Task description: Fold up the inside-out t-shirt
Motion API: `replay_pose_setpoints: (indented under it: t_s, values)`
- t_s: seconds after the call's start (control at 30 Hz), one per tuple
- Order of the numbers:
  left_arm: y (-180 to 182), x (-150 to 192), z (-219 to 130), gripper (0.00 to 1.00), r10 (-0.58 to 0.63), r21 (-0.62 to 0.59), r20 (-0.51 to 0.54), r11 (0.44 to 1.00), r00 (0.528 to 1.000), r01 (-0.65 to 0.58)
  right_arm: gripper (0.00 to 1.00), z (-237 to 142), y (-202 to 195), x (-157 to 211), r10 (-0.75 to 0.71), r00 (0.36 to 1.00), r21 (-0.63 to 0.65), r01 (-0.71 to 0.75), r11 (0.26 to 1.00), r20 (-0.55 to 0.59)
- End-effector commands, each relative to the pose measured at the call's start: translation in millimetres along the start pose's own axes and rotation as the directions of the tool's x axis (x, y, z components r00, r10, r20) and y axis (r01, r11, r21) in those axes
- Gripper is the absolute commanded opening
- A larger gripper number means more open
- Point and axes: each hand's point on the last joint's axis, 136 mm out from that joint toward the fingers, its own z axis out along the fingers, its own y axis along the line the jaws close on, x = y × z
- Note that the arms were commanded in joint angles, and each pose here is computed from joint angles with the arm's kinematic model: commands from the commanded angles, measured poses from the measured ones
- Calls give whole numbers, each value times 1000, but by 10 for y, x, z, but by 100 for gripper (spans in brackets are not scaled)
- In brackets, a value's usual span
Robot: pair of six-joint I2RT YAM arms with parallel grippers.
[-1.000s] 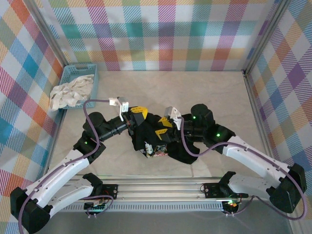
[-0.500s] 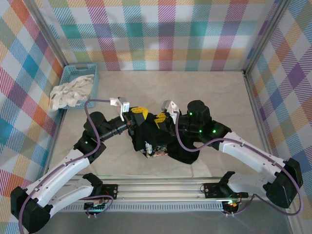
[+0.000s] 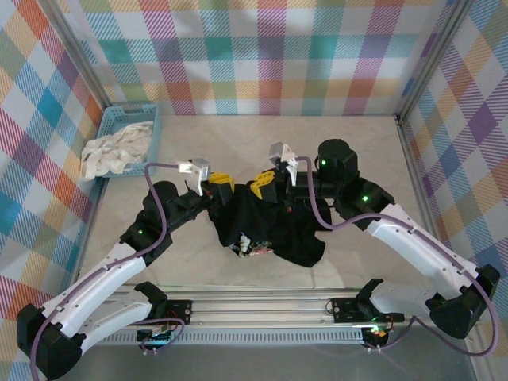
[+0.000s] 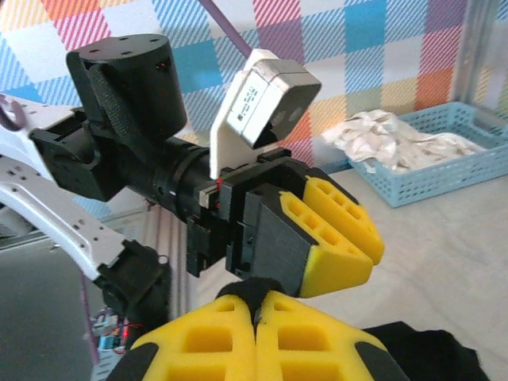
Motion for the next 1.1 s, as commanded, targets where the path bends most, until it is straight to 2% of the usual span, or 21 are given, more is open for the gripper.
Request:
replay_pose_setpoints:
  t_s: [0.0, 0.13, 0.27, 0.33, 0.5, 0.7, 0.8, 0.9, 0.97, 1.07]
  values:
    - [-17, -4, -138, 36, -25, -22, -10, 999, 1000, 25, 0, 74, 15, -9, 127, 992, -77, -127, 989, -11]
    - [-73, 39, -334, 46, -69, -8, -8, 998, 998, 69, 0, 110, -159, -7, 206, 978, -32, -206, 978, -24]
    - [-282, 72, -443, 59, -104, 101, -14, 989, 994, 105, 0, 126, -329, 23, 234, 972, 63, -231, 971, -39]
    - [-339, 124, -402, 64, -107, 124, -47, 986, 993, 112, 0, 142, -354, 29, 247, 968, 70, -244, 967, -40]
    - [-432, 230, -149, 66, -118, 100, -138, 986, 983, 132, 0, 173, -476, 14, 307, 951, 125, -301, 945, -27]
    - [-586, 293, 68, 61, -70, 5, -183, 997, 981, 72, 0, 178, -665, 55, 364, 931, 220, -354, 909, -7]
    - [-448, 318, 91, 61, -61, -149, -182, 988, 981, 34, 0, 185, -767, 99, 383, 924, 271, -366, 890, -8]
    - [-280, 277, 11, 64, -48, -312, -163, 950, 985, -6, 0, 186, -878, 154, 399, 917, 329, -371, 868, -20]
    - [-274, 294, -7, 64, -23, -352, -180, 935, 983, -42, 0, 199, -933, 170, 412, 911, 350, -380, 856, -20]
    - [-425, 345, 106, 62, -22, -299, -204, 953, 979, -41, 0, 229, -956, 167, 429, 903, 350, -396, 849, -19]
